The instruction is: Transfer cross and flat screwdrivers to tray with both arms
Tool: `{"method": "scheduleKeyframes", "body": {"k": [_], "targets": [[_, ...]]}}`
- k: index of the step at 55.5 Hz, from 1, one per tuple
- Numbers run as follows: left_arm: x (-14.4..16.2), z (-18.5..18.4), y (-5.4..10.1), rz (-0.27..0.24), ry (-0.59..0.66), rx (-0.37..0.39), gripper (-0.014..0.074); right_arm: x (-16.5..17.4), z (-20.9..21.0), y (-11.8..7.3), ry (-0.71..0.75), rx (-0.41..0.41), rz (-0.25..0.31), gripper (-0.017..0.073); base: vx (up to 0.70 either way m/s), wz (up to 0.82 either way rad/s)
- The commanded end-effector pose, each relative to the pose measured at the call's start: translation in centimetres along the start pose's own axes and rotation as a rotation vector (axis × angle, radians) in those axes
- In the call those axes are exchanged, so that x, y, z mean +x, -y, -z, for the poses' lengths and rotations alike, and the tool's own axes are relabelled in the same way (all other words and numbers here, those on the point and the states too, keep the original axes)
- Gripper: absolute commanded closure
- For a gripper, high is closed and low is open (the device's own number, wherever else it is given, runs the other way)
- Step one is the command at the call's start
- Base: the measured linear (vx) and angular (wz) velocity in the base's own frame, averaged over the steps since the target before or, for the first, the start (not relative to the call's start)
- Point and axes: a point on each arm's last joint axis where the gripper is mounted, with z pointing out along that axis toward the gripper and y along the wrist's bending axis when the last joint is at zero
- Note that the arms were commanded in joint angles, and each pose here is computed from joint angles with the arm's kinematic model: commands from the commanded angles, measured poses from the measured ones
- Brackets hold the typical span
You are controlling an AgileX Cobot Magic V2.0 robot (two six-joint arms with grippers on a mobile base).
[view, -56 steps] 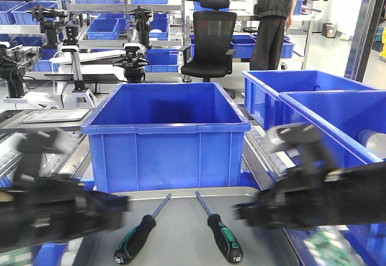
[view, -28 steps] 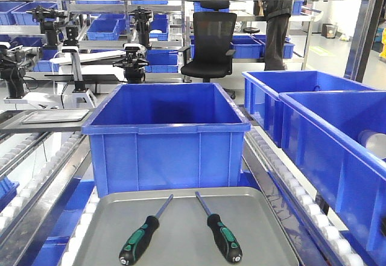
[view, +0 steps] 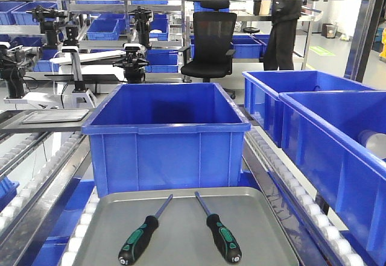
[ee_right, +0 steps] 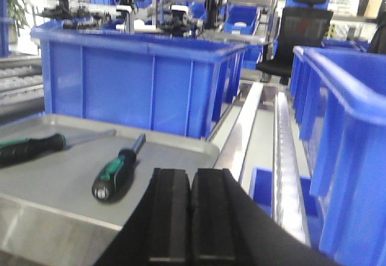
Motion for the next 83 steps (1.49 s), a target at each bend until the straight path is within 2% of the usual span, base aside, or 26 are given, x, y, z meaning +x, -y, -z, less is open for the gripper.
{"method": "scheduleKeyframes", "body": {"k": [1, 10, 11, 13, 14, 16, 26, 33, 37, 76, 78, 81, 83], "targets": [[-1.4, 0.1, 0.0, 0.014, 0.081, -0.003, 0.0592, -1.4, 0.1, 0.2, 0.085, 0.021, 0.0, 0.0567, 0.0, 0.0], [-1.0, 0.0, -0.1, 0.008, 0.077, -0.005, 0.0591, -1.3, 0.1, 0.2, 0.072, 0.018, 0.0, 0.0567, 0.0, 0.0], [-0.9, 0.0, -0.1, -0.007, 0.076, -0.009, 0.0591, -1.3, 0.1, 0.2, 0.072, 0.018, 0.0, 0.0567, 0.0, 0.0], [-0.5, 0.0, -0.3, -0.094, 0.071, -0.041, 0.0591, -1.3, 0.1, 0.2, 0.072, 0.018, 0.0, 0.0567, 0.0, 0.0], [-0.3, 0.0, -0.4, -0.118, 0.073, -0.061, 0.0591, -1.3, 0.1, 0.2, 0.072, 0.018, 0.0, 0.0567, 0.0, 0.0], [0.2, 0.0, -0.7, -0.131, 0.083, -0.098, 0.0591, -1.3, 0.1, 0.2, 0.072, 0.018, 0.0, 0.0567, 0.0, 0.01], [4.4, 0.6, -2.1, -0.113, 0.186, -0.36, 0.0591, -1.3, 0.1, 0.2, 0.072, 0.018, 0.0, 0.0567, 0.0, 0.0], [7.0, 1.1, -2.5, -0.055, 0.243, -0.454, 0.0591, -1.3, 0.1, 0.2, 0.072, 0.018, 0.0, 0.0567, 0.0, 0.0], [7.3, 1.1, -2.6, -0.05, 0.198, -0.469, 0.0591, -1.3, 0.1, 0.2, 0.071, 0.018, 0.0, 0.0567, 0.0, 0.0], [7.2, 1.1, -2.5, -0.04, 0.208, -0.465, 0.0591, -1.3, 0.1, 0.2, 0.069, 0.017, 0.001, 0.0567, 0.0, 0.0], [7.2, 1.1, -2.5, -0.04, 0.208, -0.465, 0.0591, -1.2, 0.1, 0.2, 0.059, 0.017, 0.024, 0.0567, 0.0, 0.0], [7.2, 1.1, -2.5, -0.04, 0.208, -0.465, 0.0591, -1.0, 0.4, 0.2, 0.044, 0.025, 0.088, 0.0567, 0.0, 0.0], [7.2, 1.1, -2.5, -0.04, 0.208, -0.465, 0.0591, -0.8, 0.7, 0.4, 0.024, 0.038, 0.091, 0.0567, 0.0, 0.0]]}}
